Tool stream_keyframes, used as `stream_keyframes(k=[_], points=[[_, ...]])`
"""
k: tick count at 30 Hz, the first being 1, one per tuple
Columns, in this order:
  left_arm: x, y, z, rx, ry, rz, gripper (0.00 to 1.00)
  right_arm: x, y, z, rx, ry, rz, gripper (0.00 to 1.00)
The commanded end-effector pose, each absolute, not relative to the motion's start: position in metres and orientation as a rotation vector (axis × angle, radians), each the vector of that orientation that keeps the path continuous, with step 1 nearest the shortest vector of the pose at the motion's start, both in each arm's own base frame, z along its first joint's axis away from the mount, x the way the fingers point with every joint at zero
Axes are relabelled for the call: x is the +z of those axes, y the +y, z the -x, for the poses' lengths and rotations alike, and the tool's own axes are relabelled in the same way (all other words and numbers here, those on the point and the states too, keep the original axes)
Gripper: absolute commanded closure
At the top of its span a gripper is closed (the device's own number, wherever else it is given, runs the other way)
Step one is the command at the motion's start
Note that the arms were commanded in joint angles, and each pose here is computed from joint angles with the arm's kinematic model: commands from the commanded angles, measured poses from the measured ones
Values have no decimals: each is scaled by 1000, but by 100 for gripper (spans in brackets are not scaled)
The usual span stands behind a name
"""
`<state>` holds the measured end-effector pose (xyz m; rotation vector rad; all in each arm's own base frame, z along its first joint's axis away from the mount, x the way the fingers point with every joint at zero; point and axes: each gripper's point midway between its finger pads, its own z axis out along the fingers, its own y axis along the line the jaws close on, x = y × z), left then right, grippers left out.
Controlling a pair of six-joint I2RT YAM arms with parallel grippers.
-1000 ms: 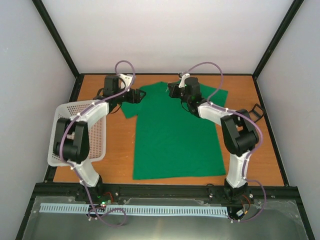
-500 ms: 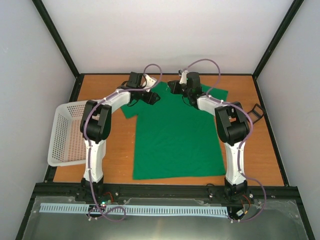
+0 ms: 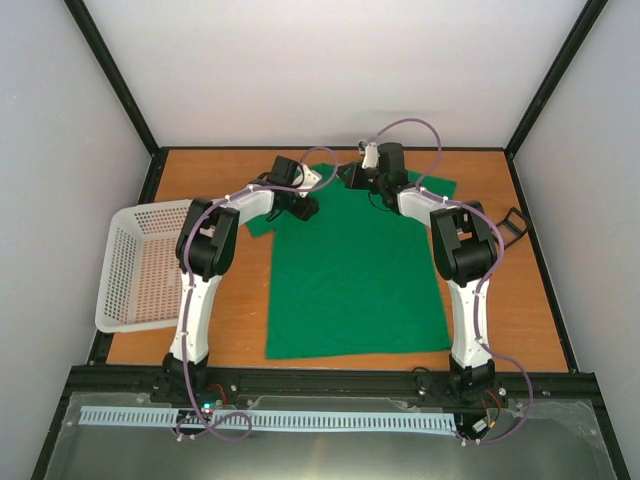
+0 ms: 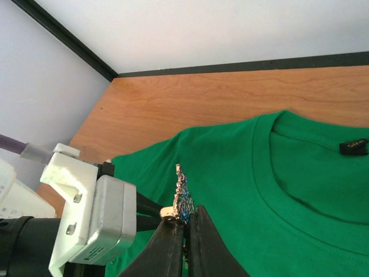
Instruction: Pin the brooch onto the clothing
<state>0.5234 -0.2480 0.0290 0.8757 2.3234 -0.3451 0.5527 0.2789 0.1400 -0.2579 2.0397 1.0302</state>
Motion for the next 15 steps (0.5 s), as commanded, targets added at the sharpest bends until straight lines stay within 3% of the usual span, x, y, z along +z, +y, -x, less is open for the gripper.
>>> stream_keyframes(k=[1, 15], points=[[44, -253, -538, -296, 2263, -904, 36, 136, 285, -554, 1060, 2044, 282, 97], [14, -253, -529, -333, 2358, -933, 43, 126, 290, -559, 1098, 2064, 260, 97]])
